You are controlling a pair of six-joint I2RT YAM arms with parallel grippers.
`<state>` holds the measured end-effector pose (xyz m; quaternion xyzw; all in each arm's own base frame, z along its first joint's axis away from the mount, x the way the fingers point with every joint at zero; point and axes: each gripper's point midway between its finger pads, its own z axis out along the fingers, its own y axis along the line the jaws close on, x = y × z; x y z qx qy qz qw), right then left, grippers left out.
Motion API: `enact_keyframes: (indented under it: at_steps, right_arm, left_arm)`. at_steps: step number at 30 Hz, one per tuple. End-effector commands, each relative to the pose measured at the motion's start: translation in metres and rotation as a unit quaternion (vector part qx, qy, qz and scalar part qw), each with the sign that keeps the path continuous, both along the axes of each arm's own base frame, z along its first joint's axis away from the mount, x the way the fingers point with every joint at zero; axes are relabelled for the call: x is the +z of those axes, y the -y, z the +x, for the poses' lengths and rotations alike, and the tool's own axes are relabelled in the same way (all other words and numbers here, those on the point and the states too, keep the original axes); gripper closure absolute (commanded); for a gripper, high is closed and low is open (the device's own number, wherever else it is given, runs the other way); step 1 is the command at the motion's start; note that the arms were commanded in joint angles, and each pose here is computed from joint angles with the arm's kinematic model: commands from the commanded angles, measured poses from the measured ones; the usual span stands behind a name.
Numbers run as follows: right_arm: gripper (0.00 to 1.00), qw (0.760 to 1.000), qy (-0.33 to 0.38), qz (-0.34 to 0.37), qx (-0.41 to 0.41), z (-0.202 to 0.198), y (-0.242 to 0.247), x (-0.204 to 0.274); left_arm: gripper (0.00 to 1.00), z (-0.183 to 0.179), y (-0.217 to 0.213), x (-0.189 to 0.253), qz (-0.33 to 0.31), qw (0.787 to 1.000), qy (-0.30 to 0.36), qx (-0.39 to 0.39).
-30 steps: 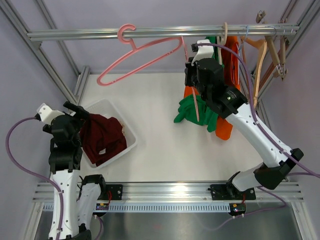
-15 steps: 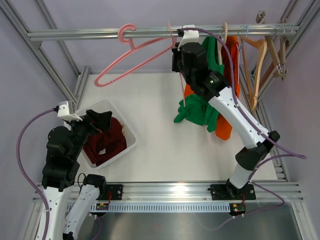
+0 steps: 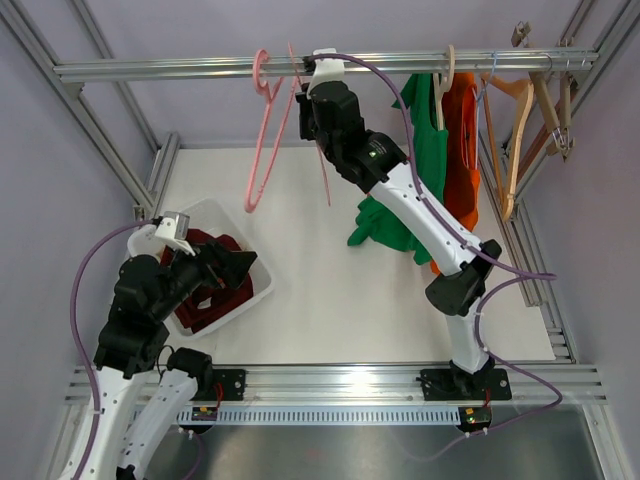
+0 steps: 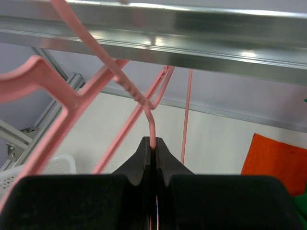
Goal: Remove the t-shirt from the hanger
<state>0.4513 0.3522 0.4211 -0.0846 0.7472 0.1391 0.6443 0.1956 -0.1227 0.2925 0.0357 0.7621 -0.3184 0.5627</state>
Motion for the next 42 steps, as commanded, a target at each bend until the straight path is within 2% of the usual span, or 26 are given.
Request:
enact_keyframes:
  at_steps: [1,9,19,27,33,36,38,39,40,41,42]
  right_arm:
    - [1.0,1.0,0.013,0.017,0.003,-0.002,-0.011,0.011]
    - [1.0,0.999,0.014,0.032,-0.006,-0.004,-0.023,0.007]
    - [1.0,0.995,0.047,0.072,-0.04,-0.015,-0.003,0.042]
    - [1.0,0.998,0.008,0.06,-0.024,-0.009,-0.019,-0.003]
    - [1.0,0.996,0.032,0.088,-0.007,-0.017,-0.016,0.03]
    - [1.0,0.996,0.029,0.089,-0.013,-0.016,-0.014,0.029]
    - [0.91,0.997,0.014,0.076,-0.02,-0.013,-0.013,0.009]
    - [0.73,0.997,0.003,0.072,-0.022,-0.013,-0.012,-0.002]
    - [0.73,0.997,0.0,0.07,-0.023,-0.015,-0.011,-0.005]
    - [0.56,0.997,-0.003,0.069,-0.021,-0.017,-0.009,-0.005]
    - [0.5,0.997,0.002,0.077,-0.016,-0.025,-0.002,0.007]
  left_arm:
    - [0.01,-0.006,0.01,0.007,-0.008,0.999,0.026,-0.035]
    - [0.01,-0.014,0.016,0.021,-0.018,0.998,0.038,-0.053]
    - [0.01,-0.013,0.017,0.015,-0.021,0.998,0.031,-0.054]
    - [0.01,-0.022,0.021,0.022,-0.031,0.996,0.038,-0.07]
    - [0.01,-0.027,0.023,0.021,-0.033,0.995,0.038,-0.082]
    - [0.01,-0.027,0.024,0.021,-0.035,0.995,0.038,-0.084]
    - [0.01,-0.029,0.024,0.022,-0.035,0.995,0.041,-0.086]
    - [0.01,-0.031,0.024,0.023,-0.036,0.994,0.042,-0.089]
    - [0.01,-0.032,0.025,0.024,-0.037,0.994,0.043,-0.092]
    - [0.01,-0.034,0.025,0.026,-0.039,0.994,0.045,-0.095]
    - [0.01,-0.037,0.027,0.028,-0.042,0.993,0.046,-0.103]
